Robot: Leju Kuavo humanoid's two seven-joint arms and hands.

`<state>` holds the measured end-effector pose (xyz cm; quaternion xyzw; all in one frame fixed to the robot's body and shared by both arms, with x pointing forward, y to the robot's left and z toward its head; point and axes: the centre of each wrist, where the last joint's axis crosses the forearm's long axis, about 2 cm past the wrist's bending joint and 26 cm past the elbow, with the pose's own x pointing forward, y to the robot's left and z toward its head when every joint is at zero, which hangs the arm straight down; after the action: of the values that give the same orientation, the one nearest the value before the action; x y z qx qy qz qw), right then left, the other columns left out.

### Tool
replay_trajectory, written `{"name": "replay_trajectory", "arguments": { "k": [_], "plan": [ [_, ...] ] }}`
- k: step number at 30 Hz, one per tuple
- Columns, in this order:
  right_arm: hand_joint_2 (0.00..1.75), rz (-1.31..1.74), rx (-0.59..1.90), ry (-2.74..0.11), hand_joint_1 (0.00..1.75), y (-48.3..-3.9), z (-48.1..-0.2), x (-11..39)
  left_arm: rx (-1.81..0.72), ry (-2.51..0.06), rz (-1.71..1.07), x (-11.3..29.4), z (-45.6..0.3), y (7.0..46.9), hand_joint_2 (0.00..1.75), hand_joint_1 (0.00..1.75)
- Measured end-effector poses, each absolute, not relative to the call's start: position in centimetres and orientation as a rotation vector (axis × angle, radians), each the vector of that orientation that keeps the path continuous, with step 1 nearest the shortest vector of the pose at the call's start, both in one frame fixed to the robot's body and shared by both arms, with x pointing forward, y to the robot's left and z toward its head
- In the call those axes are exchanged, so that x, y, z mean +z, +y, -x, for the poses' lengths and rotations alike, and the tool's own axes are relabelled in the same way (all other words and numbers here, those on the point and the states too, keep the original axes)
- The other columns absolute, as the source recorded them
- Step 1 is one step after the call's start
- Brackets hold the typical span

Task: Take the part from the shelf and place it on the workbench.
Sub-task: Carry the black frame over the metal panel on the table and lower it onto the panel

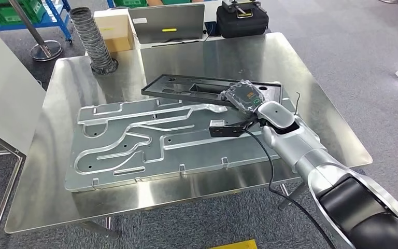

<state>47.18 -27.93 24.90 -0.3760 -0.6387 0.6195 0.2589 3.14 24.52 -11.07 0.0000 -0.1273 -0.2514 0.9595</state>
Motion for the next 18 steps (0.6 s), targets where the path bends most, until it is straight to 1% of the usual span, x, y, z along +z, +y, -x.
{"name": "replay_trajectory", "arguments": {
  "k": [2, 5, 9, 18],
  "plan": [
    [0.0, 1.007, 1.674, -1.731, 0.0, -27.9, -47.1, 24.6, -0.512, -0.266, 0.0, -11.1, -3.3, 24.5, 1.75, 0.0],
    [0.0, 0.989, 1.669, -1.74, 0.0, -27.6, -46.8, 24.3, -0.518, -0.267, 0.002, -11.1, -3.3, 24.5, 1.75, 0.0],
    [0.0, 0.975, 1.663, -1.748, 0.0, -27.2, -46.5, 24.2, -0.52, -0.259, 0.008, -11.1, -3.0, 24.6, 0.0, 0.0],
    [0.0, 0.933, 1.673, -1.74, 0.0, -26.0, -45.8, 23.8, -0.507, -0.241, -0.012, -11.1, -2.9, 24.5, 0.0, 0.0]
  ]
}}
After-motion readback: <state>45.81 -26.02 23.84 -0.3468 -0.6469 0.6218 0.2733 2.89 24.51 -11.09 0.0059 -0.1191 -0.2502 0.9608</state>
